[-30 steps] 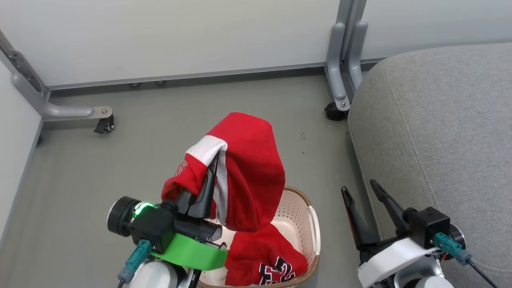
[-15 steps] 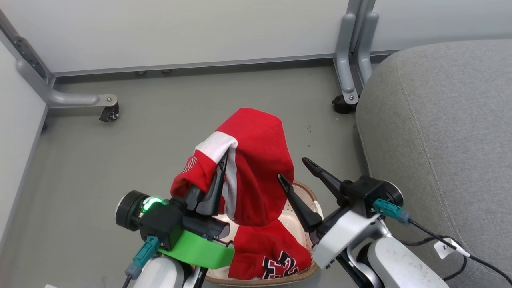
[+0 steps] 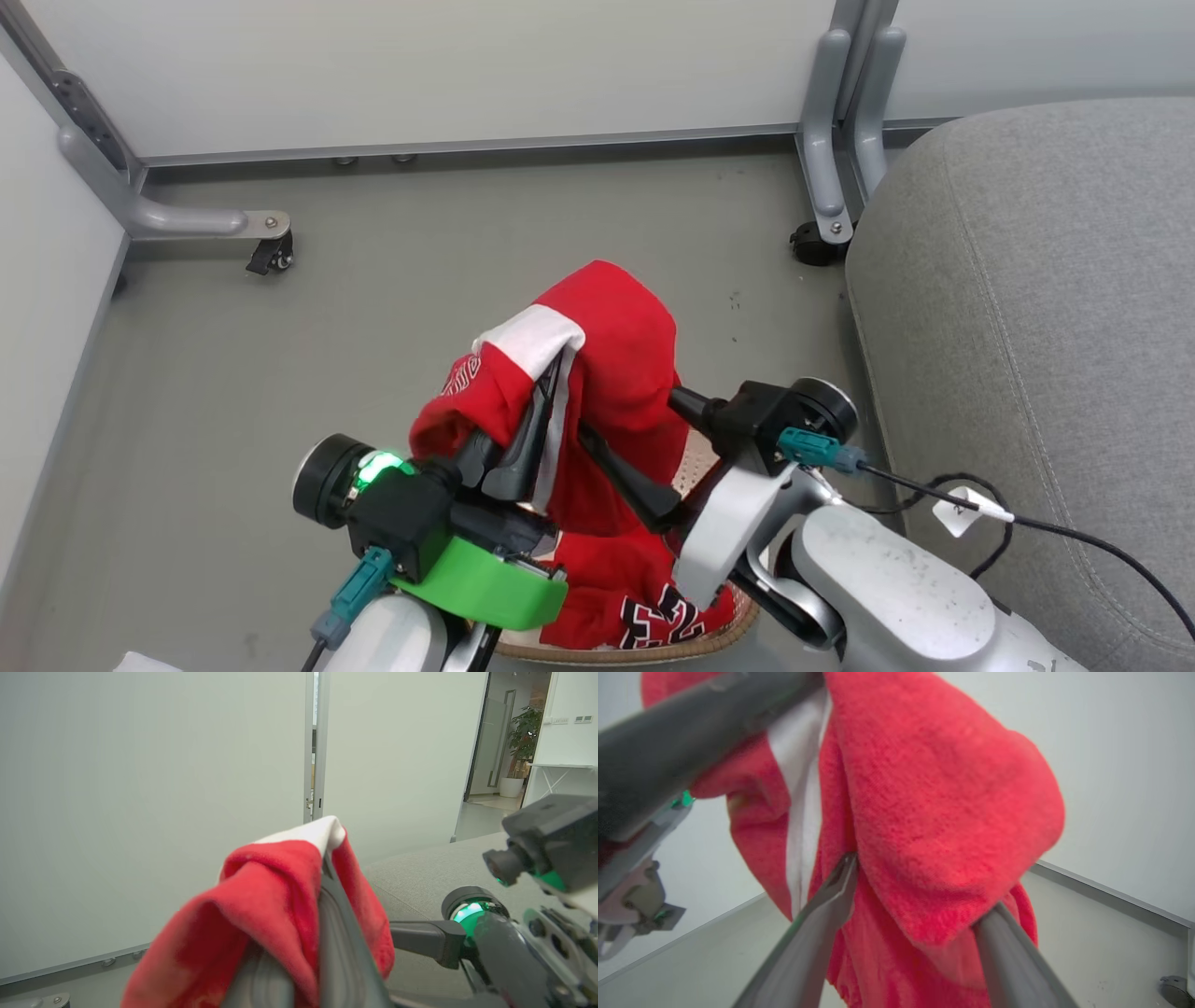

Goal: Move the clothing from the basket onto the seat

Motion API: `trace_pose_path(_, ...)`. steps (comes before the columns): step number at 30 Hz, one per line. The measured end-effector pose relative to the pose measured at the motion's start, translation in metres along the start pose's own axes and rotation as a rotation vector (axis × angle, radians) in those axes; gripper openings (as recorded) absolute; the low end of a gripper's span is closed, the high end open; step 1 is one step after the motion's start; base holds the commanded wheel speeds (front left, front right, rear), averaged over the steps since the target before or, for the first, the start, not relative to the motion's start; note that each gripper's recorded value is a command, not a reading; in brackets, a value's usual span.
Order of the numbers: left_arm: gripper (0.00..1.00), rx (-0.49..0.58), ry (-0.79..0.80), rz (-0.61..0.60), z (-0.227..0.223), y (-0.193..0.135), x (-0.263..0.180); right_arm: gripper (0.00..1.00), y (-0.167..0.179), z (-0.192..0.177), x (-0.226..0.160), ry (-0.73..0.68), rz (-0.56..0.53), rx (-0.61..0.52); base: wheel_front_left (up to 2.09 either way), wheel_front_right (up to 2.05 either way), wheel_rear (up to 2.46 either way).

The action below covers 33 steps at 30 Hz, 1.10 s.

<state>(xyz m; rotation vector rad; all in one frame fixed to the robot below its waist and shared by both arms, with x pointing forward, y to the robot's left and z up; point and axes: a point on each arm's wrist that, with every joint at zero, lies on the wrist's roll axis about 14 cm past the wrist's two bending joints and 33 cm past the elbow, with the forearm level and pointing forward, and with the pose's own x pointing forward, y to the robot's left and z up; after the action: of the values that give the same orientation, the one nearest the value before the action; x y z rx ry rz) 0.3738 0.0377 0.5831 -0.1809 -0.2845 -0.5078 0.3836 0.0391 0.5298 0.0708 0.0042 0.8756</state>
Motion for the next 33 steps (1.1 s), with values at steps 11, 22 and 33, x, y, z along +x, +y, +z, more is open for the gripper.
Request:
trace_pose_path(11, 0.00, 0.000, -0.019, -0.012, 0.006, -0.004, 0.002, 0.09, 0.029, 0.006, 0.012, -0.009, 0.127, 0.023, 0.00, 0.00, 0.00)
trace_pose_path(22, 0.00, -0.002, -0.021, -0.012, 0.007, -0.004, 0.001, 0.00, 0.031, 0.007, 0.013, -0.017, 0.153, 0.036, 0.00, 0.00, 0.00)
trace_pose_path(33, 0.00, -0.002, -0.016, -0.009, 0.005, -0.003, 0.001, 0.00, 0.030, 0.004, 0.012, -0.012, 0.151, 0.049, 0.00, 0.00, 0.00)
